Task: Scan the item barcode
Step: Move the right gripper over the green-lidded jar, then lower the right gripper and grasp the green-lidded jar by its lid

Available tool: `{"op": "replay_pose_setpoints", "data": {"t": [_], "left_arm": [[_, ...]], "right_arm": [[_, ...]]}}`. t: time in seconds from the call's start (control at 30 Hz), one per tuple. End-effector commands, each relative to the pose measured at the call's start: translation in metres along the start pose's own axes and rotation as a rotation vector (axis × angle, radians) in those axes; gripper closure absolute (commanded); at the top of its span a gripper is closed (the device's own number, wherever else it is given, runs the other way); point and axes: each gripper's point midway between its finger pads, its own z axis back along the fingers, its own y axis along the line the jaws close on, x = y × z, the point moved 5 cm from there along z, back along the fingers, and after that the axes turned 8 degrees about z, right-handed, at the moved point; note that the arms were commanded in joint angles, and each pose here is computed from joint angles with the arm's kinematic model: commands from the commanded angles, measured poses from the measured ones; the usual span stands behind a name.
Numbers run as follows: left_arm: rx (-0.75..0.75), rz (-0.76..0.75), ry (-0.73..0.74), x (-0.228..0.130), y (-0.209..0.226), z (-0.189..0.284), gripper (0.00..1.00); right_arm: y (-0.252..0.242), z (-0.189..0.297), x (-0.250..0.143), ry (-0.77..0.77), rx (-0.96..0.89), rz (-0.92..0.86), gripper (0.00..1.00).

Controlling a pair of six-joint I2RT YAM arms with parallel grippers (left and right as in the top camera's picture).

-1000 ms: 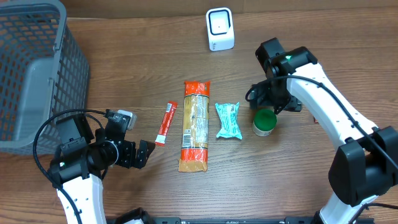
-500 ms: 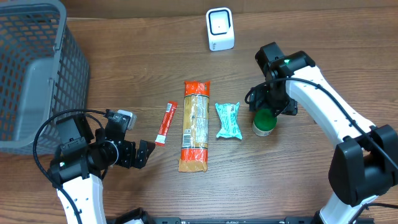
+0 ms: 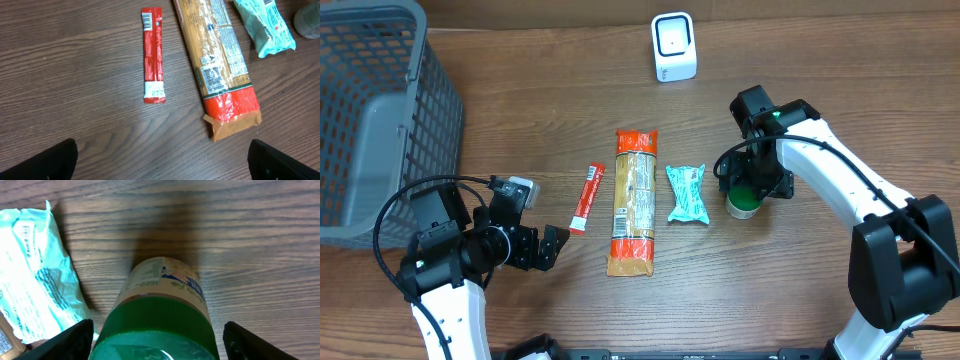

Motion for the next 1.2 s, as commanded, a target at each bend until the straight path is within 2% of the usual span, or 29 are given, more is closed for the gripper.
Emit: {"op": "replay_pose_setpoints", "data": {"t": [0.0, 0.37, 0.63, 1.03, 1.17], "left_arm": [[0.007, -0.016, -0.011, 0.0036, 0.0019, 0.0029, 0.00], [0.007, -0.016, -0.011, 0.0036, 0.0019, 0.0029, 0.00], [0.007, -0.017, -0.011, 0.0035, 0.0018, 0.0028, 0.00], [0.007, -0.017, -0.011, 0.0036, 0.0019, 0.0028, 0.00], [0.007, -0.017, -0.011, 0.0036, 0.0019, 0.0028, 0.00]], "right_arm": [[0.0010, -0.0020, -0.0015, 0.007, 0.004, 0.000, 0.16], [0.0002, -0.0020, -0.0038, 0.018, -0.001, -0.083, 0.29], [-0.0007, -0.0019, -0.0063, 0.031, -0.005, -0.087, 0.29], [0.0033, -0.0018, -0.0081, 0.049, 0.024, -0.242, 0.34], [0.0036, -0.0019, -0.0068, 0.042, 0.025, -0.241, 0.29]]}}
